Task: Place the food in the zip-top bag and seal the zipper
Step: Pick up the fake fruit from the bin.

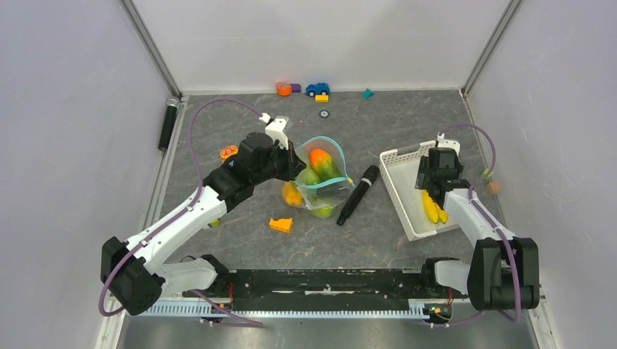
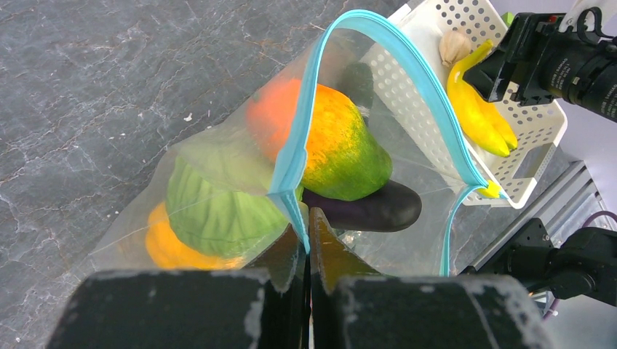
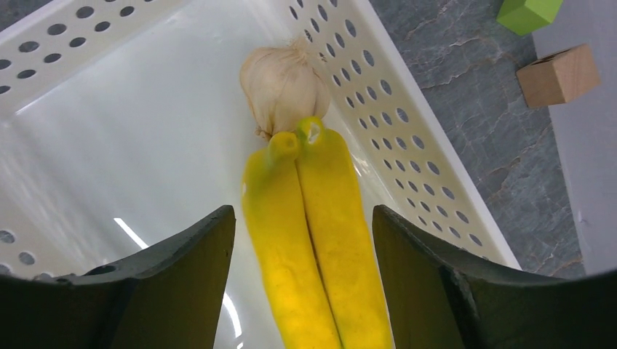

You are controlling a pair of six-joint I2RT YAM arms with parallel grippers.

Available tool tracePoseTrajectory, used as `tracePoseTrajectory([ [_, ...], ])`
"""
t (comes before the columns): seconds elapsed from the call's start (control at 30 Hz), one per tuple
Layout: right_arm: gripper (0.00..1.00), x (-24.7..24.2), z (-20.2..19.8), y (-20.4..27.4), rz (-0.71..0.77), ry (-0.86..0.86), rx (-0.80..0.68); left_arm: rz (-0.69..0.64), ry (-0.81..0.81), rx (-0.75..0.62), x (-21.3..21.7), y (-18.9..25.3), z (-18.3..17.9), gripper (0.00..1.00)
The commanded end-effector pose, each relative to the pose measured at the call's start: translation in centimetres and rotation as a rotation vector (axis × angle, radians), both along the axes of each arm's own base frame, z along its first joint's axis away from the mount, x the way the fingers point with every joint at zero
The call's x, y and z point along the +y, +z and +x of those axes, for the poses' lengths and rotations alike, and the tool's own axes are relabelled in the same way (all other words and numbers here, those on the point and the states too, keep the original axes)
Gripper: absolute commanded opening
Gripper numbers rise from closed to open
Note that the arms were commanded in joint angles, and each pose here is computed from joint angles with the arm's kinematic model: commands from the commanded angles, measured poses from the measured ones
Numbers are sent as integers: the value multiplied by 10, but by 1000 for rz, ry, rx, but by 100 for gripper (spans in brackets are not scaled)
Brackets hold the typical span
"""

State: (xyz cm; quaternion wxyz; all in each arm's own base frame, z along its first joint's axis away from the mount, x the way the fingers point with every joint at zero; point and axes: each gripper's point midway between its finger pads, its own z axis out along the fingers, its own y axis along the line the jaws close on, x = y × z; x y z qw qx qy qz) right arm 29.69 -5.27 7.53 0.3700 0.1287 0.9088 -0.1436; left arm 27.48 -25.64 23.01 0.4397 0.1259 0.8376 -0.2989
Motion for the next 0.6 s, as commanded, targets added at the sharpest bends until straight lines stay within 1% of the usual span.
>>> tracePoseTrajectory([
  [0.0,74,-13,3,-3,-75,-21,3,-13,-41,-56,-7,13,2,5],
  [0.2,75,-10,6,-17,-74,28,58,-19,-45,-53,-8,14,1,5],
  [0.37,75,-7,9,-34,-48,49,105,-22,-48,-55,-7,15,0,5],
  [0.43,73,-3,11,-40,-28,57,112,-25,-50,-58,-7,16,-1,5],
  [0.47,68,0,13,-42,-11,64,113,-25,-51,-58,-7,16,-1,5],
  [0.57,48,11,16,-45,41,96,104,-28,-49,-61,-6,18,-2,5],
])
